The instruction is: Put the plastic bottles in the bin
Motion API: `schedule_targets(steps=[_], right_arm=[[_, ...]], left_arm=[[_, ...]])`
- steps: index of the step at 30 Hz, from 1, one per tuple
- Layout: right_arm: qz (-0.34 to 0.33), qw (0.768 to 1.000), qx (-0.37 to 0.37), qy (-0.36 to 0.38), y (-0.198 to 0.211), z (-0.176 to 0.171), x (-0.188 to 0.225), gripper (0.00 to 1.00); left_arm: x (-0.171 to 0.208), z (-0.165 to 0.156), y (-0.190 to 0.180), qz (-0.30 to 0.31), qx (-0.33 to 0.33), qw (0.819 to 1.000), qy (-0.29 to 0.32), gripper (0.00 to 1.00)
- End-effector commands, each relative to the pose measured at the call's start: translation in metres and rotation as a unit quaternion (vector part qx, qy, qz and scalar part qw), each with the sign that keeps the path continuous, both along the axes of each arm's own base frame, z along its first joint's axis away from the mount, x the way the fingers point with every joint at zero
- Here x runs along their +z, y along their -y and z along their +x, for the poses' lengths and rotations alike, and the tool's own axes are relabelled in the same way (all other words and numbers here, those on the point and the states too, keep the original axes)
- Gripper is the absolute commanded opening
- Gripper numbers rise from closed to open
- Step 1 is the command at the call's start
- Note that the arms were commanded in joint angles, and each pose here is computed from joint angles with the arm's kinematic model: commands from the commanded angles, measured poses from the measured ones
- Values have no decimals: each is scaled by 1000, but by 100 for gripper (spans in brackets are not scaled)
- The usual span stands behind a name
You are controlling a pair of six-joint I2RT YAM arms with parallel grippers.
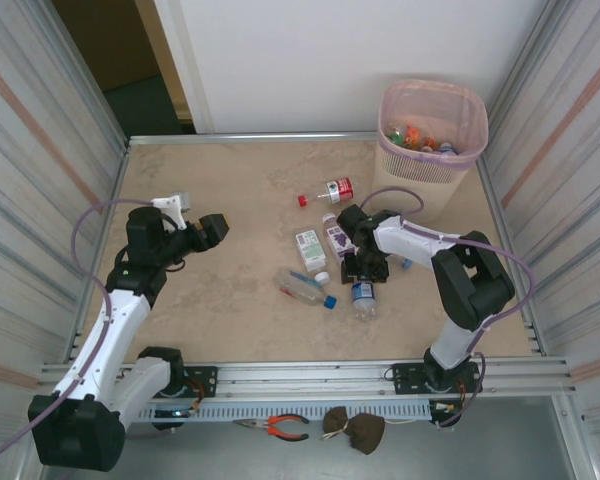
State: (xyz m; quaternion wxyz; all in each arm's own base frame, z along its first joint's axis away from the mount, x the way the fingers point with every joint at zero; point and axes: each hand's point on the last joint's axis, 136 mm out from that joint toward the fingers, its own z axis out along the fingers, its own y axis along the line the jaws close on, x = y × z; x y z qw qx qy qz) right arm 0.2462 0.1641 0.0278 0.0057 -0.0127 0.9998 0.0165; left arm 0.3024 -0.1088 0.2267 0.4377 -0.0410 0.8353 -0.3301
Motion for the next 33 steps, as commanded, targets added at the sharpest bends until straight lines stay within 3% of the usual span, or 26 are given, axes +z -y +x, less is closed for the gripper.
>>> schedule_targets(steps=[1,11,20,33], right_arm=[[-7,1000,-6,11,4,-3,14,58],[10,999,0,53,1,4,56,56],[28,991,8,134,7,27,124,56],[60,948,49,308,39,78,258,50]], left_arm=[[-2,-2,-1,8,-5,1000,4,75],[3,1,0,1,-7,1000,7,75],[7,2,1,0,-7,1000,11,75],[14,2,0,2,-4,1000,17,75]])
